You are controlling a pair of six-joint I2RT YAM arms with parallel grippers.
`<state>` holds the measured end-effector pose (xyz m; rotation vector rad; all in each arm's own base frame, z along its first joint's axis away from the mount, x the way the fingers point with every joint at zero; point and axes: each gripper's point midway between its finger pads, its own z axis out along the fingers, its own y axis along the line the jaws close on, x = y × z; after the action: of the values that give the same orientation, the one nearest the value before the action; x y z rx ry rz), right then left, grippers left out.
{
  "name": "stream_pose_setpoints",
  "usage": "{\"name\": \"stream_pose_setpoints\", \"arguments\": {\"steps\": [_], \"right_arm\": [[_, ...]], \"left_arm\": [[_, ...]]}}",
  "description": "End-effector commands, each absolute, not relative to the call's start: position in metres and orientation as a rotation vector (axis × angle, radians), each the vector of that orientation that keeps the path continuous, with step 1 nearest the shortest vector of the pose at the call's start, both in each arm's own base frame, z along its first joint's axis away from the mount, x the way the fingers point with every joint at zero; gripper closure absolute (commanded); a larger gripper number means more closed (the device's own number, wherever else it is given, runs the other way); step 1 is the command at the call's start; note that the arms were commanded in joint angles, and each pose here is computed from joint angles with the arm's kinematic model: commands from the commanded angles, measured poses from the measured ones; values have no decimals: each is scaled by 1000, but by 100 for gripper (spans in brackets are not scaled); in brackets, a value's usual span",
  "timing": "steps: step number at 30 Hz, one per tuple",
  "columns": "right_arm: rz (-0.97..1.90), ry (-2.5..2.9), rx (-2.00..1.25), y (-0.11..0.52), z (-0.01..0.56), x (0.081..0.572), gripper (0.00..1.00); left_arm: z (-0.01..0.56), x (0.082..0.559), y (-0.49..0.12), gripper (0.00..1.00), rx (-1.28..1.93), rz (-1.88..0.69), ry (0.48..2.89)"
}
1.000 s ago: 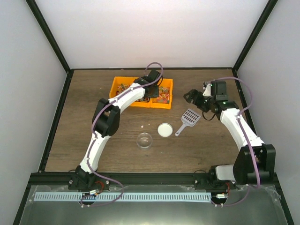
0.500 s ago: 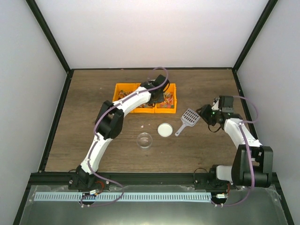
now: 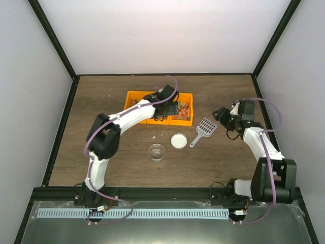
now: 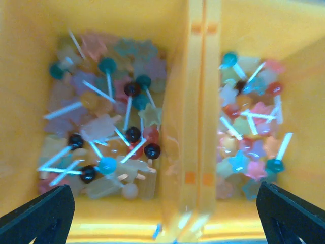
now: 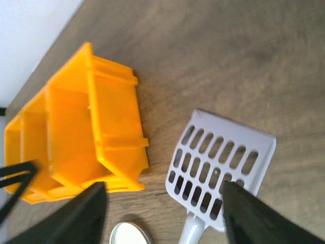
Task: Pack the candies
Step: Move the storage box to the center of the board, then pick up the spatula from the center of the board.
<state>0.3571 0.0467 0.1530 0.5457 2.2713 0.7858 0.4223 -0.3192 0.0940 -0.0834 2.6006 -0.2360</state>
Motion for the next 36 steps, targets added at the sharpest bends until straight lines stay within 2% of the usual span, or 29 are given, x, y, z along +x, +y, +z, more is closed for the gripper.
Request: {"name": "stream_pose_setpoints", "arguments": {"steps": [1,3,4,5,14,25,36], "right_arm": [[673,2315,442,66,157,359,26],[514,2412,465,72,147,354,8],[445,2459,483,74,140,352,1],[393,2494,498,77,133,349,0],[231,2675,606,92,82,330,0],[144,2677,776,92,61,349,0],[-27,2727,801,87,40,359,0]], "left_arm": [[187,419,-303,0,-42,-294,2338],[194,407,-287,0,-60,-306,2306],[198,403,-281,0,-73,-320,2291],[201,401,-275,0,-90,-329,2282],[177,382,-252,0,-94,-223,2366],[174,378,-239,0,-92,-143,2368],[169,377,-231,0,-70,-73,2378]]}}
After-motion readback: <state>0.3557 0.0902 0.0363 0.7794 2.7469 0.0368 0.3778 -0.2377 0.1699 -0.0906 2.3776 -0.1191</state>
